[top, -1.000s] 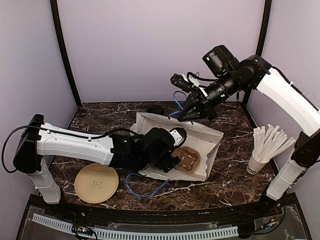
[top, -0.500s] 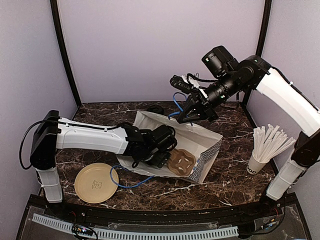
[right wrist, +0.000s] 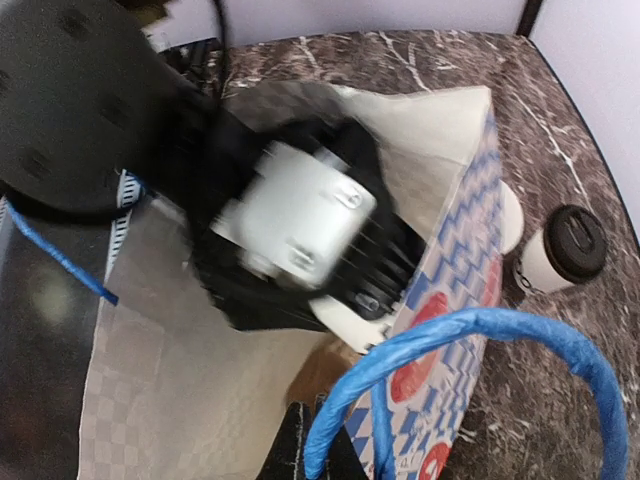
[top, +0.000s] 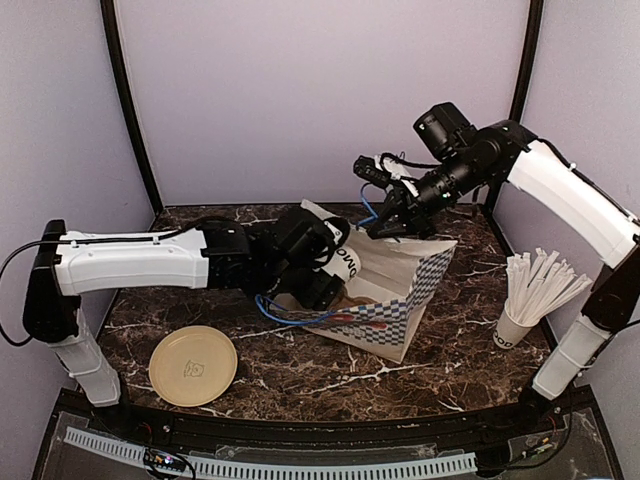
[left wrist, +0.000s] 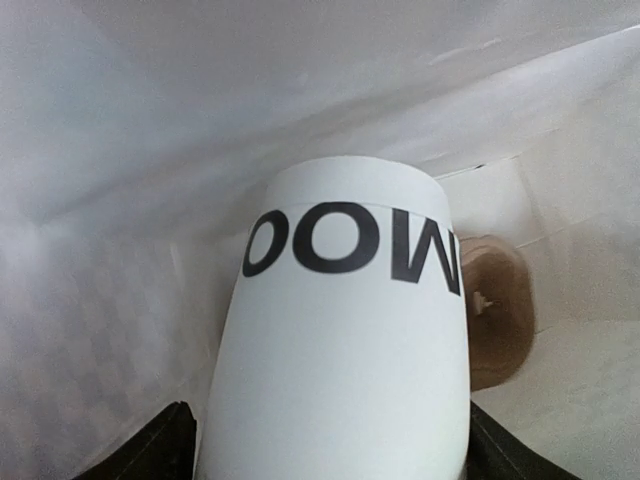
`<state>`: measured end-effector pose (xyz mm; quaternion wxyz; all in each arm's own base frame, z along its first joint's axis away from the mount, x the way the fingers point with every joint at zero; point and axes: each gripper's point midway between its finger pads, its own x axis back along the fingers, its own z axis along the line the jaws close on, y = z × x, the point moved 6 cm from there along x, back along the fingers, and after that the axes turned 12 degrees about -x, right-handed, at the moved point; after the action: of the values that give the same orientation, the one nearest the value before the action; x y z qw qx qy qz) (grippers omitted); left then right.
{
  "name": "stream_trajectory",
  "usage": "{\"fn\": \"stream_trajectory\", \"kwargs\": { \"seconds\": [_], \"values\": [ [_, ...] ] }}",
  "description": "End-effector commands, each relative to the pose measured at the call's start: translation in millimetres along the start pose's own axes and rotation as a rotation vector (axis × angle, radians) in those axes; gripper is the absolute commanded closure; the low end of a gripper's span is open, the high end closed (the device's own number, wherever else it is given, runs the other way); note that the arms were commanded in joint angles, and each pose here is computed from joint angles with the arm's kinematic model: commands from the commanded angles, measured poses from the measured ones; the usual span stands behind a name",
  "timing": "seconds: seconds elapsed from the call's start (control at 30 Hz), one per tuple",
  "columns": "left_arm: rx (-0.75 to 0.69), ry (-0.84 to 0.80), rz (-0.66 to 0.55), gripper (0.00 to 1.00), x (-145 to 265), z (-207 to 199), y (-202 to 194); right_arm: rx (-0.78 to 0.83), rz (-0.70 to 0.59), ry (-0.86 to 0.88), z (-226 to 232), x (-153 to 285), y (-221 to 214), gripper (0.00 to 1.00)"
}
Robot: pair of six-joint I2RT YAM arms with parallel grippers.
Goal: Pack the takeout coffee
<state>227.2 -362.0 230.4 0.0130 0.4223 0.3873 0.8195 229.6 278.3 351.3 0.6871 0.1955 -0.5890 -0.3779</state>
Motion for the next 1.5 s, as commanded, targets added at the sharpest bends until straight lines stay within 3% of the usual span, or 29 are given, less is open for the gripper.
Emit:
{"fn": "stream_trajectory", "kwargs": {
  "seconds": [0.0,0.2,0.5,0.67,0.87,1.0,1.13,1.3,1.47],
  "values": [
    [-0.021,-0.065,-0.17,0.32,55.4,19.2,41.9,-0.03,-0.052,-0.181,-47.7,12.9,-0.6,1.0],
    [-0.033,-0.083,-0.315,0.32,109.4,41.2,75.4,-0.039,-0.076,-0.34,-86.2,29.3,-0.9,1.0],
    [0.011,-0.016,-0.634,0.31,215.2,92.1,102.3,-0.08,-0.088,-0.367,-108.1,26.2,5.0,1.0],
    [-0.035,-0.112,-0.645,0.31,244.1,93.2,92.6,-0.091,-0.073,-0.396,-113.9,31.6,8.7,0.98],
    [-0.117,-0.442,-0.422,0.35,246.4,54.5,49.8,-0.067,-0.116,-0.412,-90.9,63.2,26.0,0.51],
    [-0.166,-0.559,-0.188,0.35,224.2,17.2,8.7,-0.043,-0.166,-0.418,-69.7,81.8,27.5,0.35],
    [-0.249,-0.61,0.082,0.34,184.1,-19.7,-30.5,-0.017,-0.185,-0.438,-51.3,95.8,20.6,0.32],
    [-0.382,-0.523,0.428,0.35,132.6,-45.9,-66.9,0.002,-0.206,-0.43,-28.5,105.0,5.5,0.31],
    [-0.454,-0.502,0.576,0.34,102.7,-70.0,-75.6,0.02,-0.21,-0.411,-11.6,106.6,-11.6,0.3]
  ]
}}
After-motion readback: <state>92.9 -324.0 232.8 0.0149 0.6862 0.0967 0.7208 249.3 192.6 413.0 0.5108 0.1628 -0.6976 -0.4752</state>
